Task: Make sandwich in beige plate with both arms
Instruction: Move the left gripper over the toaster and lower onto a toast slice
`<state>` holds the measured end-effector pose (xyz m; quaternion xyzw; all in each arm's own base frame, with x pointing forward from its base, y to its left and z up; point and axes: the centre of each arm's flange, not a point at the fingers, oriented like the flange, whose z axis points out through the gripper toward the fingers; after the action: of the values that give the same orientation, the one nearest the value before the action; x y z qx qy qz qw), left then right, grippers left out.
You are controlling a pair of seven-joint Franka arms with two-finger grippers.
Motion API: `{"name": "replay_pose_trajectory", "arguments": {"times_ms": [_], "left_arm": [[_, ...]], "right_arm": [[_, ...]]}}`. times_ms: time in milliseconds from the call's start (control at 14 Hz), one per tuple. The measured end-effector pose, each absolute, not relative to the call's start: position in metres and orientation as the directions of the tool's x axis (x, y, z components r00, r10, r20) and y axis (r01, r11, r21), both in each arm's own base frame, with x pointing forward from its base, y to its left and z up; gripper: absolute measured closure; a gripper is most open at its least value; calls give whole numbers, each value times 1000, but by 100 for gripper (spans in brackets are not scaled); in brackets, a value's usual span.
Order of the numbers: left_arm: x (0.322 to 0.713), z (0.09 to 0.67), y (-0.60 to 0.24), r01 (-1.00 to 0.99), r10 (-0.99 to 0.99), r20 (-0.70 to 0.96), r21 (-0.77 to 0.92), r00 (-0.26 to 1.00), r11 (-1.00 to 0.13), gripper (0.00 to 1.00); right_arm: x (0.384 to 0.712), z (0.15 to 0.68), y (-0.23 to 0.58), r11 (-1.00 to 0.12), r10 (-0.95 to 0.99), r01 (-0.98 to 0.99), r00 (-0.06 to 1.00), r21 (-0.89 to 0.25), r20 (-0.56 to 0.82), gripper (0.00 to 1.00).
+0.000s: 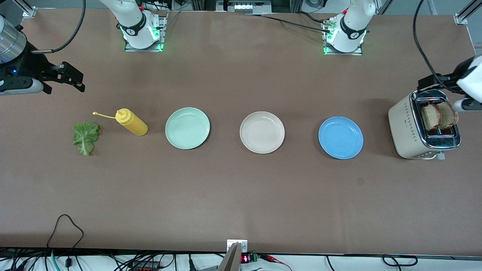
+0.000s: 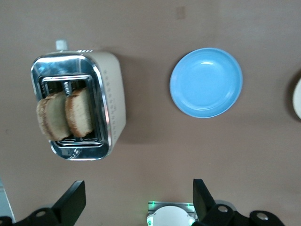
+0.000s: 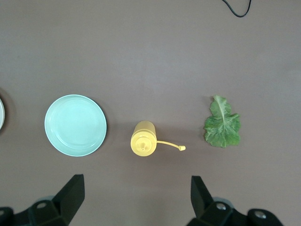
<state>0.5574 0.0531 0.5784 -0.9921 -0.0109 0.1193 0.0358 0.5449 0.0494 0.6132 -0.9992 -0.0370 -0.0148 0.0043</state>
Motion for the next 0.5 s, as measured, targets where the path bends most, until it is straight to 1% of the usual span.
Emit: {"name": "replay_pose_trajectory", "arguments": {"times_ms": [286, 501], "left_arm": [[562, 526, 114, -31, -9, -223, -94, 975, -995, 0], [556, 475, 145, -45, -27, -213, -80, 977, -996, 1]], "right_arm": [[545, 613, 49, -997, 74, 74, 997, -8, 30, 0], [545, 613, 50, -997, 74, 74, 997, -8, 30, 0]]}}
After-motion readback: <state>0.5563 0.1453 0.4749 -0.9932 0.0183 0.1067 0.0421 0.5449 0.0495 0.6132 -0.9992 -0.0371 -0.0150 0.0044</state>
